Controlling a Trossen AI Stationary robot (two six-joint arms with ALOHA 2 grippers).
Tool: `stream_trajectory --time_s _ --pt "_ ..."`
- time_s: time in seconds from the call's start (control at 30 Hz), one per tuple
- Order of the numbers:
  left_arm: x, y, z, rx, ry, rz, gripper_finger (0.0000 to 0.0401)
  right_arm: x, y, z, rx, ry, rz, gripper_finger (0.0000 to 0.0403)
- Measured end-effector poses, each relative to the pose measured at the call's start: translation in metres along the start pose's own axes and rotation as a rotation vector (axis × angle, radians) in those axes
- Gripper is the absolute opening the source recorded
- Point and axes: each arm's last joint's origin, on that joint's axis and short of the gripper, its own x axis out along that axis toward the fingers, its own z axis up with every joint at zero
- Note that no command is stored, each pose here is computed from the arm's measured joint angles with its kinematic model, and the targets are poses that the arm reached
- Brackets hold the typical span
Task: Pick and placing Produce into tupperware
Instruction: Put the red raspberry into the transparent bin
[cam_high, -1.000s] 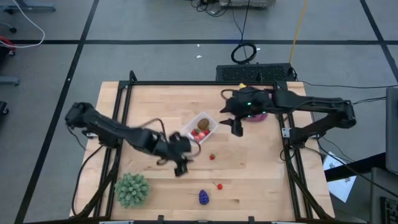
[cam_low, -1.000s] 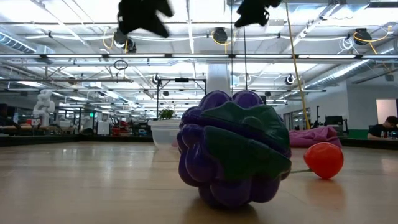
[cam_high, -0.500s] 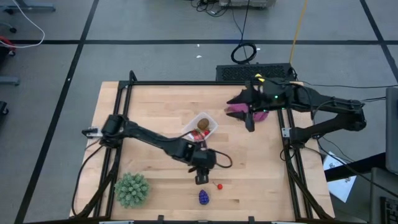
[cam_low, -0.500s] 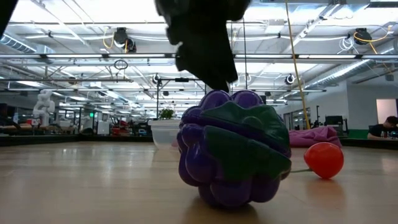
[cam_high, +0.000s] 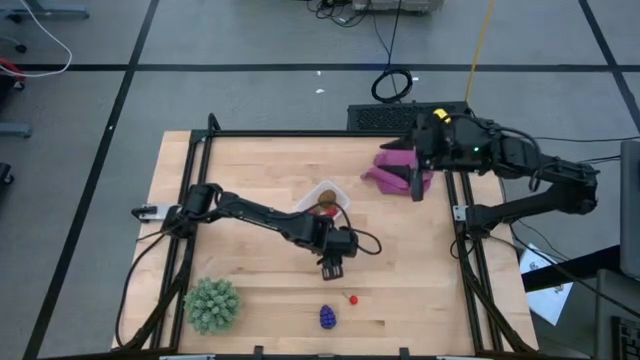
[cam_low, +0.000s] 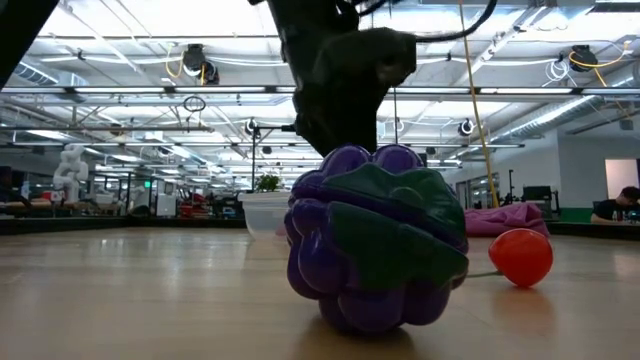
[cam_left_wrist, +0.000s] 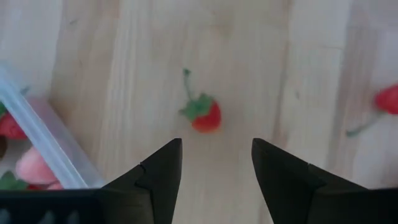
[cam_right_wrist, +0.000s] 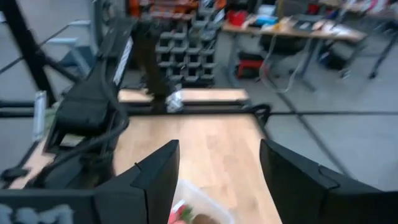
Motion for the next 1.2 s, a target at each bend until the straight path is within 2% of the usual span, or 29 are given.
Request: stream_trajectory --time_s 0.13,0.5,1.2 --pt "0.002 0.006 0.003 -0.034 -0.01 0.003 0.0198 -0.006 -0.004 0.003 -0.014 -0.037 -0.027 0.0215" --pt "0.029 0.004 0.002 -0.014 0.008 -0.038 0.0198 -0.009 -0.006 0.003 -0.019 -0.033 -0.039 0.0215" --pt "0.037 0.01 0.005 -0.004 -0.006 -0.015 0.0198 -0.009 -0.006 0.003 -0.016 -0.032 -0.034 0.0215"
